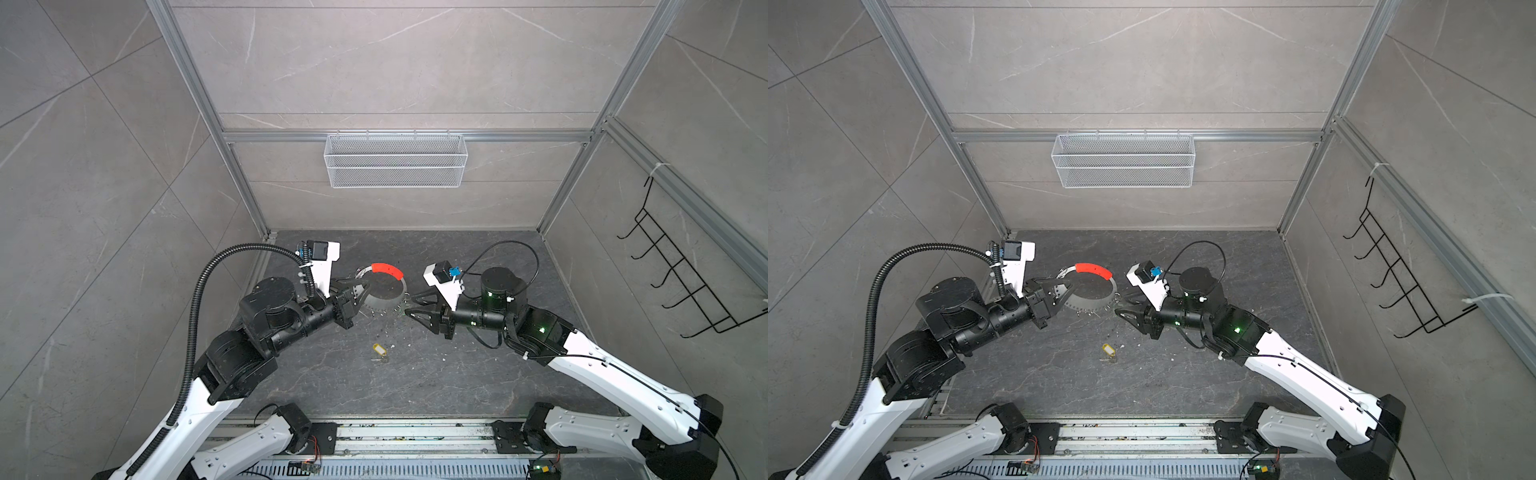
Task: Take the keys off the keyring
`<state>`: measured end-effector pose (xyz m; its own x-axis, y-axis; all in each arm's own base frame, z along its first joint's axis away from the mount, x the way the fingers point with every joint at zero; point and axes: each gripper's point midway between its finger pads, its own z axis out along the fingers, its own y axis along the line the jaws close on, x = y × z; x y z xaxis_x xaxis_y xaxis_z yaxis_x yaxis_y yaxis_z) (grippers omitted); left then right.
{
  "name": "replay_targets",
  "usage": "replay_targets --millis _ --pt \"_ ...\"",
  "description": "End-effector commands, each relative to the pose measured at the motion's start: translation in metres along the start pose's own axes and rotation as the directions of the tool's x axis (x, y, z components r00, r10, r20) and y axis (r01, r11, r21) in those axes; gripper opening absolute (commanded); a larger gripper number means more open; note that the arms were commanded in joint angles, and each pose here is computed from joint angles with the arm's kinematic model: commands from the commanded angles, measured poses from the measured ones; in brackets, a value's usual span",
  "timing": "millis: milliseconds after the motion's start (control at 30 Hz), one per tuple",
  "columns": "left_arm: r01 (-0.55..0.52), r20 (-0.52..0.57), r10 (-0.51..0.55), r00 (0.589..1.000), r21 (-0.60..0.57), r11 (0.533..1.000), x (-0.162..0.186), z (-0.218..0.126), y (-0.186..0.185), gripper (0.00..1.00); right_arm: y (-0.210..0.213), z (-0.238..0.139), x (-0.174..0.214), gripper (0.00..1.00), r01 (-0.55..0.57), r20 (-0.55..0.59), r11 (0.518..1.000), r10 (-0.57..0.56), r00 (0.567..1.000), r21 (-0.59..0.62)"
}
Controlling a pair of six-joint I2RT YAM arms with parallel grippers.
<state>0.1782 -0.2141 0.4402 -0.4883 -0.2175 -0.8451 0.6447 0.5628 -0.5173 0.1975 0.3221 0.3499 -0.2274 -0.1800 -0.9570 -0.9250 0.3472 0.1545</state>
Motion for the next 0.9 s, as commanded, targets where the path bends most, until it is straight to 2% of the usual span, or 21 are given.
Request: replay_targets --millis 0,333,500,867 --pt "-0.03 0.021 0.029 0.999 0.053 0.998 -0.01 -0.006 -0.014 0.0 -0.002 0.001 -0.008 0.43 0.034 0.028 0.999 -0.034 0.999 0.011" --pt "-0.021 0.014 0.02 1.0 0.07 0.997 -0.008 -0.003 -0.016 0.0 -0.002 0.003 -0.015 0.29 0.053 0.022 0.999 -0.053 0.998 0.004" --pt "-0.017 0.011 0.017 1.0 0.083 0.996 -0.007 -0.003 -0.018 0.0 -0.004 0.002 -0.017 0.27 0.053 0.032 0.998 -0.054 0.998 0.023" --pt "-0.01 0.014 0.009 1.0 0.078 0.997 -0.006 -0.005 -0.016 0.0 -0.007 -0.002 -0.018 0.14 0.057 0.025 0.997 -0.058 0.998 0.044"
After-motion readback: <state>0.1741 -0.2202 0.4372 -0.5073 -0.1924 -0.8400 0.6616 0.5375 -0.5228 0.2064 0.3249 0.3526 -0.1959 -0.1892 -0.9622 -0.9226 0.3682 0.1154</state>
